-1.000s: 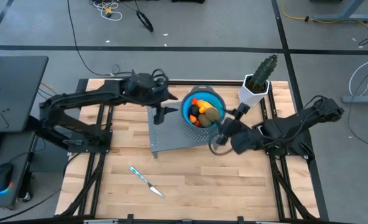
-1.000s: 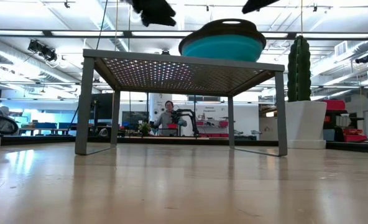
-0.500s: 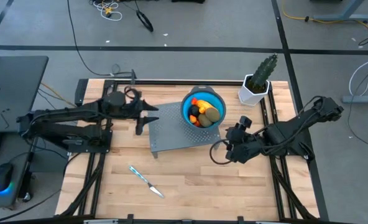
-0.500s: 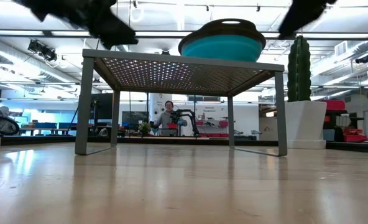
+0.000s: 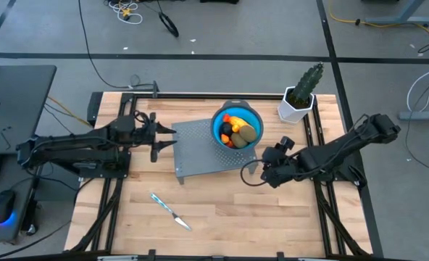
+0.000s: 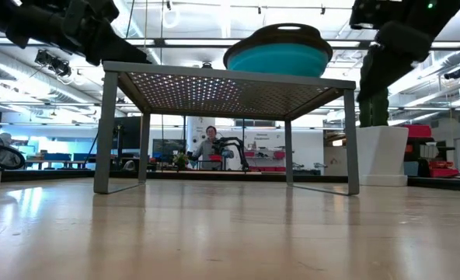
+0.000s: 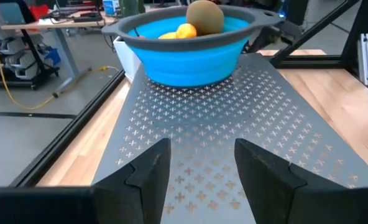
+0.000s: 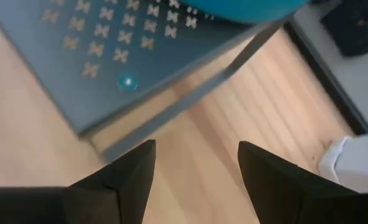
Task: Pick & Place Fruit
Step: Adjust the shelf, then adjust the blue strainer bowl on the shelf, then put the blue knife on the shelf
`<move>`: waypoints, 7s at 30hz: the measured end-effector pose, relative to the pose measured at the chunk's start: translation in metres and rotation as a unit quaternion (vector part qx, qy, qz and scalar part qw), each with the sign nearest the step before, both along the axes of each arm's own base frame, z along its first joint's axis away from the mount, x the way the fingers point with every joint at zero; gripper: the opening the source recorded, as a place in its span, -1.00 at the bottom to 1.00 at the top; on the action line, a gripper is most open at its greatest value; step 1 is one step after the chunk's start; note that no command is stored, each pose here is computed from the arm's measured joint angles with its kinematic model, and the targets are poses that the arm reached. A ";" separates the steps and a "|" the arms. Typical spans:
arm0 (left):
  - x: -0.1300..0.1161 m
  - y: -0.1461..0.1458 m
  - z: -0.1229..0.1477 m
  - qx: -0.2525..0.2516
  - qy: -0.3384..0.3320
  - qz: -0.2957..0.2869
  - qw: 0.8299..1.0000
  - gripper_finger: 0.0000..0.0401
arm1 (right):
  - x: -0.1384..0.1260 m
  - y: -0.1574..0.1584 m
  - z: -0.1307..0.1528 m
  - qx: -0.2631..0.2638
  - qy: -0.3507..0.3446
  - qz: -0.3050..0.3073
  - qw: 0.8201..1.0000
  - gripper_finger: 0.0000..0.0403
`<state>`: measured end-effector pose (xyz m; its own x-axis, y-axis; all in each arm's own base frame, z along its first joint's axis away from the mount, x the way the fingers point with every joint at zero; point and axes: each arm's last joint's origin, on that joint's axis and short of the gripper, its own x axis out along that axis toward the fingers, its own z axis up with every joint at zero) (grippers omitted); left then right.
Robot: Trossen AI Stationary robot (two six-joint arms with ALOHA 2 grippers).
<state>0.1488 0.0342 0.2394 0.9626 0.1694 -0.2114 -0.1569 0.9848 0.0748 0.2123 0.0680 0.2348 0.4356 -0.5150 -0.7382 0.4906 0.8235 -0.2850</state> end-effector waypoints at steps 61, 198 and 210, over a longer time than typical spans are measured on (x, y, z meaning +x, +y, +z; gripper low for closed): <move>-0.009 0.011 -0.024 0.000 0.121 0.224 0.967 -0.39 | -0.005 -0.017 0.053 -0.155 -0.146 -0.010 0.977 0.18; 0.013 -0.182 -0.104 0.018 0.373 -0.177 0.911 -0.09 | -0.022 0.003 0.084 -0.076 -0.241 0.209 0.945 0.18; 0.012 -0.183 -0.105 0.012 0.387 -0.204 0.899 -0.09 | -0.022 0.003 0.084 -0.076 -0.240 0.208 0.945 0.18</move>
<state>0.1609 -0.1488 0.1344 0.5113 -0.1509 -0.8460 0.3249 0.9453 0.0277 0.1906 0.0711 0.3190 0.8904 -0.3091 -0.3342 0.2356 0.9411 -0.2426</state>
